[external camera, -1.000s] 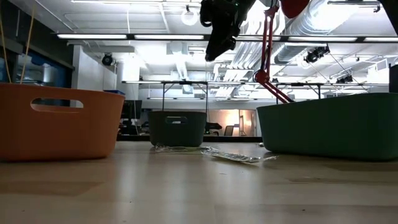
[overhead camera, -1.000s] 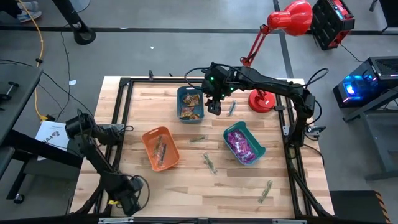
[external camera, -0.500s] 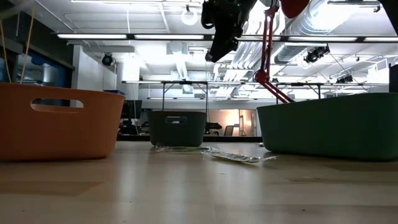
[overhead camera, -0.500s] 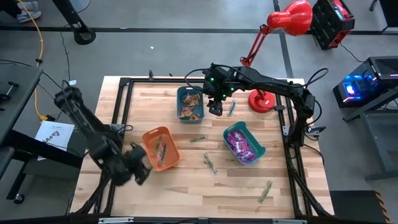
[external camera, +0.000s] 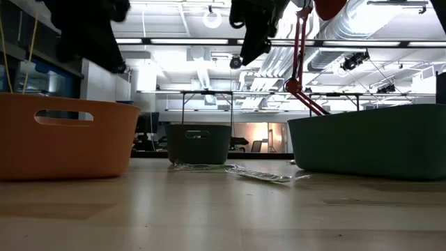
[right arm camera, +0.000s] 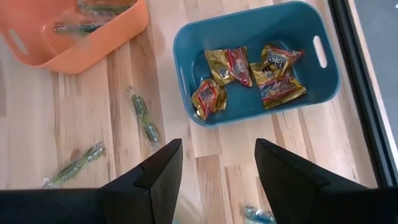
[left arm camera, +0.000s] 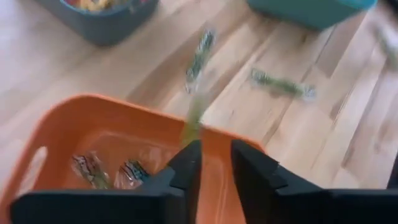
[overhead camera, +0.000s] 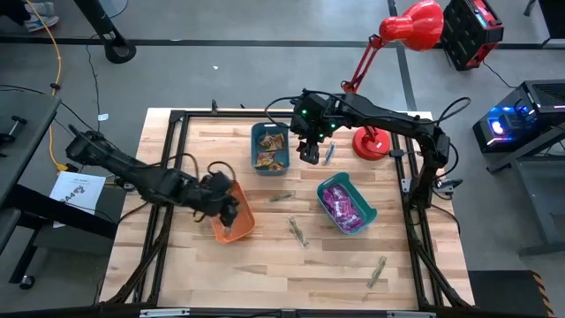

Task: Sort candy
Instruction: Put the green candy into the orange bin

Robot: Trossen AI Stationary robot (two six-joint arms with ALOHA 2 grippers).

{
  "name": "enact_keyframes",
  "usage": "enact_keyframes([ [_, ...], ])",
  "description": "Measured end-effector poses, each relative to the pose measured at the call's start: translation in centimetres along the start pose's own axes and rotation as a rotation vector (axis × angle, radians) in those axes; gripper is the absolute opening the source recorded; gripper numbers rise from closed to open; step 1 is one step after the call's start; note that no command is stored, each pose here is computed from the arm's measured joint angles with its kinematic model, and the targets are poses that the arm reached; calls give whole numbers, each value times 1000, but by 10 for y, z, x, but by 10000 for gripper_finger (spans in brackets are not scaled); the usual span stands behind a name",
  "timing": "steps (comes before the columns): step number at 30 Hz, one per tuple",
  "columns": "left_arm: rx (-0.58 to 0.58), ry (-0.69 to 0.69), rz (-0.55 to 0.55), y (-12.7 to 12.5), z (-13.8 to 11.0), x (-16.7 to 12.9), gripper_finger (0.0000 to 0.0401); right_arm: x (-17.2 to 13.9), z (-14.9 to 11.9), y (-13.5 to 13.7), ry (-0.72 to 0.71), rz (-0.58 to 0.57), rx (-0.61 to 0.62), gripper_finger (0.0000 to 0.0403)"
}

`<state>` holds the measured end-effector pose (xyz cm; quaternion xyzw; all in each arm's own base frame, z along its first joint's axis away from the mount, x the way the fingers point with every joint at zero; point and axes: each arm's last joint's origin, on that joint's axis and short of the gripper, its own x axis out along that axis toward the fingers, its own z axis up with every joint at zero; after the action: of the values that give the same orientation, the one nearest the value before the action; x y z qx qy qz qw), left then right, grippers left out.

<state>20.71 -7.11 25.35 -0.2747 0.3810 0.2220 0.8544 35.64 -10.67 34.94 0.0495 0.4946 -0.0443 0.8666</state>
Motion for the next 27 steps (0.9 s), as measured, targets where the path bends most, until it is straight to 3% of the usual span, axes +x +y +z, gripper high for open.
enact_keyframes([
  [5,-11,121,21,2,0,19,141,-5,-3,6,21,15,39,195],
  [11,-51,153,-44,2,1,8,190,3,-7,17,44,41,12,195],
  [15,-98,33,-63,9,8,-10,200,37,-19,24,51,151,11,195],
  [21,-179,-258,-47,25,22,-43,202,102,-42,51,-48,198,-12,195],
  [24,-211,-360,-33,31,25,-54,202,122,-51,76,-105,186,-111,195],
  [27,-253,-423,-40,32,30,-58,202,141,-61,97,-115,104,-263,195],
])
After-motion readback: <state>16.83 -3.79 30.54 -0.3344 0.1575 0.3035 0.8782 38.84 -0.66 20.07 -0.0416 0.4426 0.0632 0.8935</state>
